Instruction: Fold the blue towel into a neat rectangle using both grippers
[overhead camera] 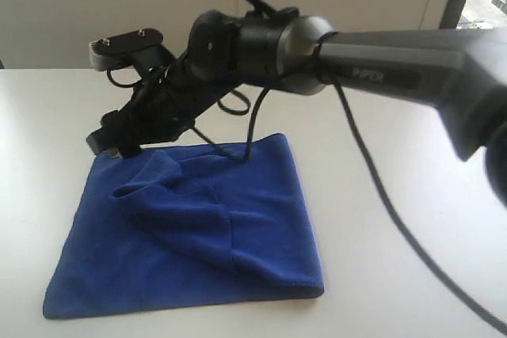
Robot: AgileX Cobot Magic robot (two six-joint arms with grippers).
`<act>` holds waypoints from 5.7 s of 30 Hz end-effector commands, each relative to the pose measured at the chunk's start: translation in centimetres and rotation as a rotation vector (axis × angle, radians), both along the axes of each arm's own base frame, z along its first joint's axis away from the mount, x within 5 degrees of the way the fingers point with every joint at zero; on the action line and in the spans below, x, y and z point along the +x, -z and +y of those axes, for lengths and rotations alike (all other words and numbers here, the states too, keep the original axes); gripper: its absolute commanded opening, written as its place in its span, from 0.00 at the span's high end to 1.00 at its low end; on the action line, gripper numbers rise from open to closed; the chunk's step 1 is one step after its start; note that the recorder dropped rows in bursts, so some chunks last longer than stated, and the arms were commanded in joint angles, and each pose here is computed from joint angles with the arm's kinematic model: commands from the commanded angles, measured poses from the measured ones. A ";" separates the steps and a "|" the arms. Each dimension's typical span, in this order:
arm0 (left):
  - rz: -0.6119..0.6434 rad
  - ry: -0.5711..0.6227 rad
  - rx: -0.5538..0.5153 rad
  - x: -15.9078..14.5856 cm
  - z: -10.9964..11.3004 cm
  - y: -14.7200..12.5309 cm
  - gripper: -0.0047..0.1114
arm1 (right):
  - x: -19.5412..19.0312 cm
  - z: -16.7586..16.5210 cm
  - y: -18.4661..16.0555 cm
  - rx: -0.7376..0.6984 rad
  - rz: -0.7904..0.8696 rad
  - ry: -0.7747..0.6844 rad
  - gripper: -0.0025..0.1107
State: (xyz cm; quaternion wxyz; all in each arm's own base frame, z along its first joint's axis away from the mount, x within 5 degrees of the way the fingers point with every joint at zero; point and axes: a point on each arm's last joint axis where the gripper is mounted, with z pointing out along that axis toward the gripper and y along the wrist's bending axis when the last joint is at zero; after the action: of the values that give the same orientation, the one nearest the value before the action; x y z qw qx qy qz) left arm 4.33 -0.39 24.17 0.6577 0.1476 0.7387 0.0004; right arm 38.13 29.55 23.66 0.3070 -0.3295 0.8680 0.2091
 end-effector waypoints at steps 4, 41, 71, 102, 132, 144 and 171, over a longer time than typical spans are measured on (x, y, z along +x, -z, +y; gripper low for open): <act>-0.011 0.011 -0.007 -0.1 0.0 0.0 0.96 | 0.0 -6.6 0.8 -0.366 0.133 0.103 0.86; -0.011 0.011 -0.007 -0.1 0.0 0.0 0.96 | -5.3 -23.4 13.5 -0.772 0.571 0.381 0.98; 0.656 0.332 0.001 5.5 -5.3 -5.0 0.96 | -8.6 -22.5 -0.5 -0.284 0.149 0.331 0.74; 0.610 0.778 0.437 29.7 -31.2 6.9 0.52 | -11.8 -25.5 -3.7 -0.484 0.137 0.496 0.74; 0.555 0.758 0.478 30.2 -31.2 7.4 0.89 | -11.7 -25.5 -3.7 -0.474 0.136 0.509 0.74; 0.511 0.727 0.450 30.8 -30.3 5.4 0.89 | -11.2 -24.2 -3.6 -0.365 0.104 0.422 0.74; 0.655 0.613 0.334 32.9 -26.9 5.8 0.89 | -2.2 -23.9 9.8 -0.072 0.228 0.281 0.74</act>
State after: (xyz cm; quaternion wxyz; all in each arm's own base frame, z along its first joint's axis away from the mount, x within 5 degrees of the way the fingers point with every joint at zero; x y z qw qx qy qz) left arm 37.22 -27.42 17.79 0.3263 0.4614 0.8169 -0.1156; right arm 35.41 5.74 14.20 0.2123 -0.1913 0.9430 0.1706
